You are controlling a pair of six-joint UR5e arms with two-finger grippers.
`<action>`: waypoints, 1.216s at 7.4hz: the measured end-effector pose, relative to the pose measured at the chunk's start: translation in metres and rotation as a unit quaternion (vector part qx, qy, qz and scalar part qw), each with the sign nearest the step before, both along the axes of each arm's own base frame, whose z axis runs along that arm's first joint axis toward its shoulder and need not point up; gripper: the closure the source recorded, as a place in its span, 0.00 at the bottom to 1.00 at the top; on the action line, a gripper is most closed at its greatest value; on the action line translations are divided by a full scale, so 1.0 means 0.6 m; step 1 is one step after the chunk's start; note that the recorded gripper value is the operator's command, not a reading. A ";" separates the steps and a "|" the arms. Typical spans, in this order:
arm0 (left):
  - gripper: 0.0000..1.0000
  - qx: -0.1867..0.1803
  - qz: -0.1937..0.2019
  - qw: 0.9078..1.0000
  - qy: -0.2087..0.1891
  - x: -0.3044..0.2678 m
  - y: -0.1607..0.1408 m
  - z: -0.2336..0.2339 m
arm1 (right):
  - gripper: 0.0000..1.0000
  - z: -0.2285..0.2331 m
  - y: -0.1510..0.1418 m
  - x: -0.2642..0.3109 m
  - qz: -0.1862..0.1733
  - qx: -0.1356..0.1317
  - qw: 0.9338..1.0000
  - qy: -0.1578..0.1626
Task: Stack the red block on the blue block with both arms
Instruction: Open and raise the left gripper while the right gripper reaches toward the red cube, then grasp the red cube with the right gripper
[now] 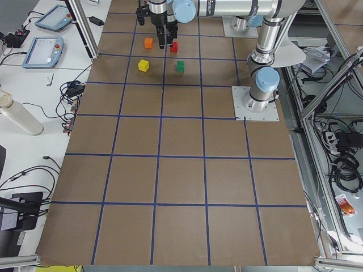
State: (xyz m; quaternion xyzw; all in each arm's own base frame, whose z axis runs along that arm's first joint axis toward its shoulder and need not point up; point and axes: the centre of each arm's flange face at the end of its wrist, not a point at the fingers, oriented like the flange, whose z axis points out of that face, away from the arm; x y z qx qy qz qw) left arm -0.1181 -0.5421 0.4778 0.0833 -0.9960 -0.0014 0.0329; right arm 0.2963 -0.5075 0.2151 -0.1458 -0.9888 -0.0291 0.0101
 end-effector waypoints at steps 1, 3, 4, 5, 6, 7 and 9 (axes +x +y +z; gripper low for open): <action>0.00 0.001 -0.001 1.000 0.000 -0.002 0.009 -0.002 | 0.01 -0.008 0.003 -0.002 0.001 -0.001 1.000 0.001; 0.00 -0.002 -0.001 1.000 0.000 -0.003 0.025 -0.006 | 0.11 -0.018 0.006 -0.003 0.003 0.001 1.000 0.003; 0.00 -0.007 -0.001 1.000 0.000 -0.003 0.027 -0.004 | 0.21 -0.020 0.007 -0.003 0.003 0.002 1.000 0.003; 0.00 -0.008 0.000 1.000 0.000 -0.002 0.027 -0.005 | 0.62 -0.025 0.006 -0.003 0.003 0.002 1.000 0.003; 0.00 -0.007 0.000 1.000 0.000 -0.002 0.028 -0.006 | 0.85 -0.035 0.004 -0.002 0.002 0.002 1.000 0.002; 0.00 -0.007 0.000 1.000 0.000 -0.002 0.029 -0.007 | 0.95 -0.043 0.000 0.000 0.001 -0.001 1.000 -0.001; 0.00 -0.007 0.000 1.000 0.000 -0.002 0.029 -0.008 | 0.96 -0.038 -0.010 -0.004 0.004 -0.010 1.000 0.000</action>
